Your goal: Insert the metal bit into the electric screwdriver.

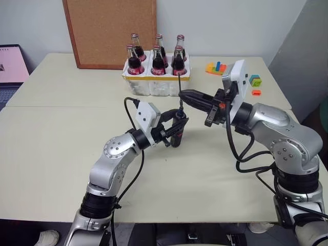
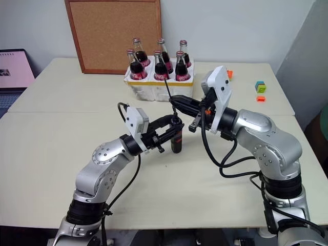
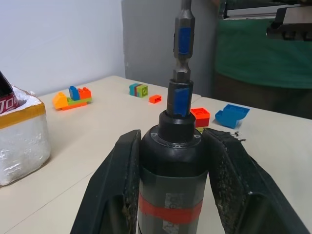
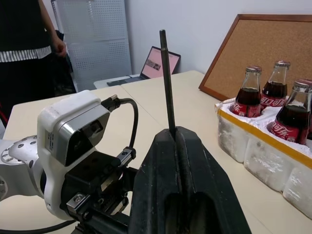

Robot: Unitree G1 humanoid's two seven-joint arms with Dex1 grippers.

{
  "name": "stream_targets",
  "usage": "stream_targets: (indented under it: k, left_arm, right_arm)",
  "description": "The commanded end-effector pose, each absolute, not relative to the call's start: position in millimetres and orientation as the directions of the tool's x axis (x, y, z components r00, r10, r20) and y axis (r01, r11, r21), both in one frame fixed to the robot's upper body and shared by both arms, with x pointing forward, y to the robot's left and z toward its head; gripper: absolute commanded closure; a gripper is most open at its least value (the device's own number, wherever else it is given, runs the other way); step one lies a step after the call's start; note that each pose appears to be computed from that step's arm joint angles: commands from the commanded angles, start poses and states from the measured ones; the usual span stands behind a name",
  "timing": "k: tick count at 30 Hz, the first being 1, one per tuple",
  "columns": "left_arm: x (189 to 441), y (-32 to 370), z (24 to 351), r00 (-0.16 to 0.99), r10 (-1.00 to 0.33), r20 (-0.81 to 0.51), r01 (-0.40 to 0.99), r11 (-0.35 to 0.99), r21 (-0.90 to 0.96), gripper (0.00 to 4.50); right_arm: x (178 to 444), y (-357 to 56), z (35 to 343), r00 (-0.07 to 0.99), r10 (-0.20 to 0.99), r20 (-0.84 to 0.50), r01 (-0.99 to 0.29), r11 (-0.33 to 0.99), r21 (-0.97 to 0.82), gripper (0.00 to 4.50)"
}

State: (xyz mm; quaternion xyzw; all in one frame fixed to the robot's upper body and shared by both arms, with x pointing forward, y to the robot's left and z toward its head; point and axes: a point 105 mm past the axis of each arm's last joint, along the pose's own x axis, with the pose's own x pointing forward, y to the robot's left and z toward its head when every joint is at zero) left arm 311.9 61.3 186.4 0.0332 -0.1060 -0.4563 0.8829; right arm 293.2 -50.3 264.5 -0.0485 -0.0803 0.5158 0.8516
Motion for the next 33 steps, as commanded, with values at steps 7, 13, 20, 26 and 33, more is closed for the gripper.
stream_targets:
  k: [7, 13, 20, 26, 33]
  left_arm:
    - [312.0, 64.4, 200.8, 0.567, -0.796, 0.211, 0.777, 0.602, 0.186, 2.88]
    - [311.9, 63.5, 200.6, 0.564, -0.799, 0.209, 0.778, 0.599, 0.189, 2.88]
    - [312.1, 63.3, 200.4, 0.56, -0.802, 0.207, 0.781, 0.594, 0.191, 2.88]
    - [313.1, 63.2, 200.9, 0.555, -0.806, 0.206, 0.784, 0.59, 0.194, 2.88]
    - [314.1, 64.3, 202.4, 0.553, -0.807, 0.206, 0.784, 0.588, 0.201, 2.88]
  right_arm:
    - [290.2, -51.0, 246.0, 0.462, 0.887, 0.028, -0.877, 0.461, -0.135, 4.5]
    - [290.6, -45.1, 248.0, 0.46, 0.888, 0.02, -0.879, 0.459, -0.131, 4.5]
    - [288.7, -40.8, 246.1, 0.431, 0.902, -0.026, -0.897, 0.426, -0.118, 4.5]
    - [288.2, -46.5, 244.5, 0.348, 0.935, -0.064, -0.934, 0.34, -0.107, 4.5]
    - [306.6, -52.9, 247.7, 0.325, 0.943, -0.074, -0.945, 0.32, -0.072, 4.5]
